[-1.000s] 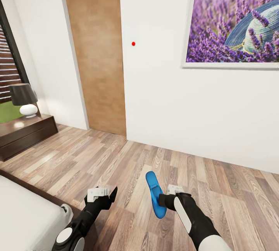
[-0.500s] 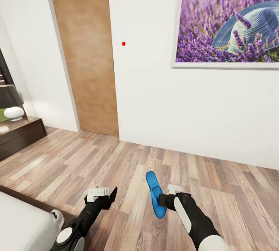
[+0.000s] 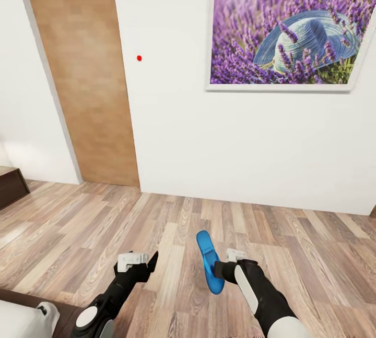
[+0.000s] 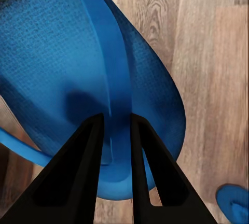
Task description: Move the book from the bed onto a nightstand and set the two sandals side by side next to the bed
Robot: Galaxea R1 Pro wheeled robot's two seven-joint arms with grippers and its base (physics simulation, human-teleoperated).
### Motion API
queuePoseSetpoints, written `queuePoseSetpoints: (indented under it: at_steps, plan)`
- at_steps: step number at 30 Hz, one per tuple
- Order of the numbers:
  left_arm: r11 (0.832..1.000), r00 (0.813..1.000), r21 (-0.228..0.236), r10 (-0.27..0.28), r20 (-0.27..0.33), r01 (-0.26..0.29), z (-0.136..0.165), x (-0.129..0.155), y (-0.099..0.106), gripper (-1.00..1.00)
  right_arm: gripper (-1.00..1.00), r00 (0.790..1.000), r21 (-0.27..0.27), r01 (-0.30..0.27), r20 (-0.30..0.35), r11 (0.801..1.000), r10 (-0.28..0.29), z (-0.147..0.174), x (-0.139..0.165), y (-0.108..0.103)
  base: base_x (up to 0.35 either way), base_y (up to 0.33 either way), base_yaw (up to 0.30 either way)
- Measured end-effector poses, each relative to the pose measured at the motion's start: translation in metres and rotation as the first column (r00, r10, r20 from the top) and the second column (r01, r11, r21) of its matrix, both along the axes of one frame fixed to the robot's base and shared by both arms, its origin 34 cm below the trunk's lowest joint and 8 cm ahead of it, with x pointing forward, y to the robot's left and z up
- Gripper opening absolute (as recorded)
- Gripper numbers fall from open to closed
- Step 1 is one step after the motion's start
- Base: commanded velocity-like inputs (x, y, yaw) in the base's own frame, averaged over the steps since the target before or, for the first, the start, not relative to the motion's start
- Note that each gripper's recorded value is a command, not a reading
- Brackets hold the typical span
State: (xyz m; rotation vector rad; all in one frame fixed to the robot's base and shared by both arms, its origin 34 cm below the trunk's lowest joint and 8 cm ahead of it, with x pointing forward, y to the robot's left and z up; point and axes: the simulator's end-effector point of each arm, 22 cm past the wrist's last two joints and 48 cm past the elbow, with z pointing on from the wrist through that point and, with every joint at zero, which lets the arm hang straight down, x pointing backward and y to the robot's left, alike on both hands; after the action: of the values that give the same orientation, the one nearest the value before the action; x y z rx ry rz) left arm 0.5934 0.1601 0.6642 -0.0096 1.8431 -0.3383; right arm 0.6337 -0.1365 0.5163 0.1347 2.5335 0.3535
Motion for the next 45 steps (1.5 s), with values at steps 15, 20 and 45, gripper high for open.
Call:
queuePoseSetpoints:
  at_steps: [15, 20, 45]
  plan:
    - [1.000, 1.000, -0.001, 0.000, -0.004, 0.000, -0.001, 0.000, 0.001, 1.00, -1.00, 1.000, -0.003, 0.002, -0.001, 1.000, -0.002, -0.001, 0.000, -0.002, 0.000, 0.000, -0.282]
    - [1.000, 1.000, -0.002, -0.001, -0.008, 0.001, -0.003, -0.001, 0.001, 1.00, -1.00, 1.000, -0.016, 0.011, -0.003, 1.000, -0.011, -0.003, 0.000, -0.013, 0.000, 0.000, -0.282]
    - [0.983, 0.977, -0.034, -0.184, -0.109, 0.182, -0.057, -0.025, -0.024, 1.00, -1.00, 1.000, 0.336, 0.021, -0.005, 0.941, -0.020, -0.053, -0.097, -0.229, 0.000, 0.000, -0.278]
